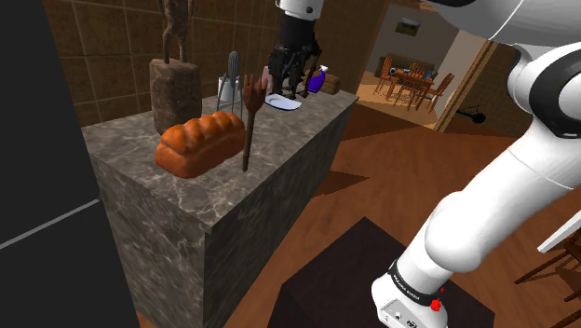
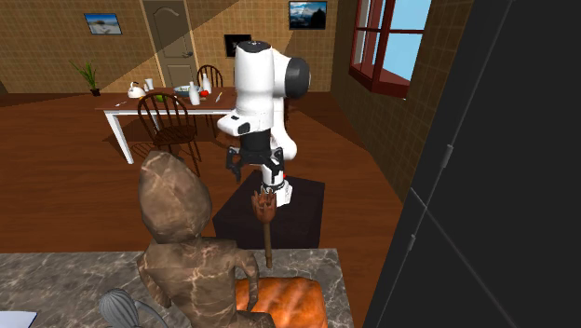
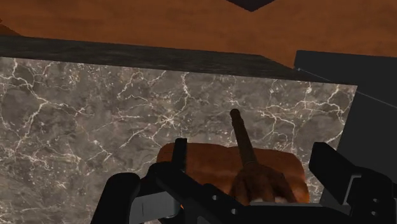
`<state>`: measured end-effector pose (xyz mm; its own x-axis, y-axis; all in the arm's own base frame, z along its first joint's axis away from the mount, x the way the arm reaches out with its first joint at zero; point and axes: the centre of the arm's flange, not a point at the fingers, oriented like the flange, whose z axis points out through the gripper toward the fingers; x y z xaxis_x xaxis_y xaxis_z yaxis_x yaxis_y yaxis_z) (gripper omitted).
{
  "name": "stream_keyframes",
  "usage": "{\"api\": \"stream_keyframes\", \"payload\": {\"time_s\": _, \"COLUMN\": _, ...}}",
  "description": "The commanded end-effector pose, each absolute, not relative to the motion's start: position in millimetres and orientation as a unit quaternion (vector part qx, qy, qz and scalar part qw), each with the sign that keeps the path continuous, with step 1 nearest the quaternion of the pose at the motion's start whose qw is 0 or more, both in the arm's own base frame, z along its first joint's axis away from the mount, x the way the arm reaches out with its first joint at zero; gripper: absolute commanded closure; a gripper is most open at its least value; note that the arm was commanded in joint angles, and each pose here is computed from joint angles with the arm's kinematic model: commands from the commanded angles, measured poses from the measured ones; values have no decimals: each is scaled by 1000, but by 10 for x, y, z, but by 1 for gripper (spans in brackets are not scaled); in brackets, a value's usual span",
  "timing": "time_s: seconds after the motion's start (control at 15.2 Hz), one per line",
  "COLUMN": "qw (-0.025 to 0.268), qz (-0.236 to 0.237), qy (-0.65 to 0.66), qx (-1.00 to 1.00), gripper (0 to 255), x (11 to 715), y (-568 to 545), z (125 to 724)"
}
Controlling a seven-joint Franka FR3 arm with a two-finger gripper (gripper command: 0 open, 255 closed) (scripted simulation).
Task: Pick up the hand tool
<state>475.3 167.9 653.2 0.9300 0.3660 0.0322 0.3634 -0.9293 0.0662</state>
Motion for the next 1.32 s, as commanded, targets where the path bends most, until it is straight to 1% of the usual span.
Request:
{"api": "stream_keyframes", "payload": {"time_s": 0.0, "qw": 34, "qz": 31, "qy": 196, "qx": 979, "gripper": 0, "x": 4917, "y": 1828, "z": 6587}}
{"api": "stream_keyframes", "payload": {"time_s": 0.33, "qw": 45, "qz": 51, "qy": 220, "qx": 973, "gripper": 0, "x": 5277, "y": 2210, "z": 6791}}
{"api": "stream_keyframes", "payload": {"time_s": 0.92, "qw": 45, "qz": 51, "qy": 220, "qx": 973, "gripper": 0, "x": 5277, "y": 2210, "z": 6391}}
{"api": "stream_keyframes", "payload": {"time_s": 0.99, "qw": 45, "qz": 51, "qy": 220, "qx": 973, "gripper": 255, "x": 5281, "y": 2206, "z": 6386}}
{"api": "stream_keyframes", "payload": {"time_s": 1.25, "qw": 45, "qz": 51, "qy": 220, "qx": 973, "gripper": 255, "x": 5281, "y": 2208, "z": 6385}}
